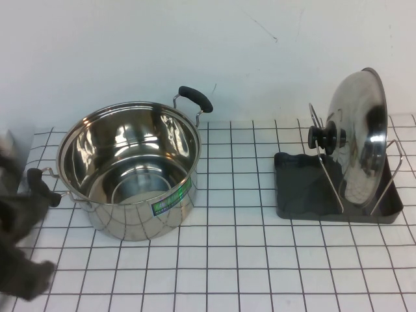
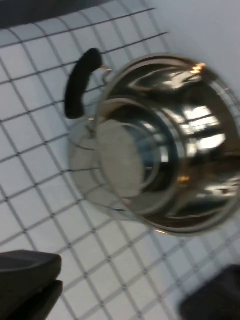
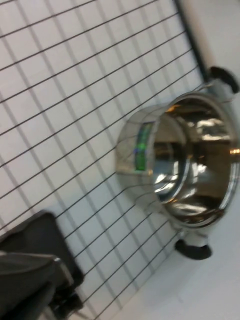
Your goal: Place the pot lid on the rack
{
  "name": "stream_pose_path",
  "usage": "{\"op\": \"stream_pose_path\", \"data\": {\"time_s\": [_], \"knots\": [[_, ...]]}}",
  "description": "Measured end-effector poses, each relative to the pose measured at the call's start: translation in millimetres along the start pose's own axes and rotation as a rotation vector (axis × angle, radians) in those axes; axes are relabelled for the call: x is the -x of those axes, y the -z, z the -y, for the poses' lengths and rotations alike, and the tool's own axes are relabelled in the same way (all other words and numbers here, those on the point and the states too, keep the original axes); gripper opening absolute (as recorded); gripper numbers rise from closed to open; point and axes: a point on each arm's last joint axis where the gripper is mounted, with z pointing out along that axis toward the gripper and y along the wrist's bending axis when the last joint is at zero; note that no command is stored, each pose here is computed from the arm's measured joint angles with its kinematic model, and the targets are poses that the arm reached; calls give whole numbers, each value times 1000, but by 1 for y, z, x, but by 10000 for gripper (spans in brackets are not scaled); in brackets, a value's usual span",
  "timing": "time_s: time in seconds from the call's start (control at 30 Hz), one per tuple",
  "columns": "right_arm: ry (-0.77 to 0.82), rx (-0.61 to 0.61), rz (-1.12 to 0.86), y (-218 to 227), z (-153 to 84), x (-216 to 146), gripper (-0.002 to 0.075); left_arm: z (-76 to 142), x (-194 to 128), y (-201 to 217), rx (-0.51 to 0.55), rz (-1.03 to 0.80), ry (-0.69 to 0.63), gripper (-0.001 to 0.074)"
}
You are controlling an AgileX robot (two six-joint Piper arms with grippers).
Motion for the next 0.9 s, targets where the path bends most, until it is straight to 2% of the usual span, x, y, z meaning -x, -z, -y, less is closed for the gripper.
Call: {"op": "stream_pose_path", "data": {"time_s": [0.17,0.43,0.67,0.9], "knots": [[113,-170,-127,20,-27,-8,7,-13,-11,31,-66,227,66,-1],[202,-438,-72,47,-68,-48,6,-19,-65,29,-130,362,60,-1],[159,-515,-39,35,-97,-110,6,-13,-107,7,-200,406,57,-1],[32,-519,-37,15,-113,-162,5,-7,-118,-5,-235,427,47,-1]]}}
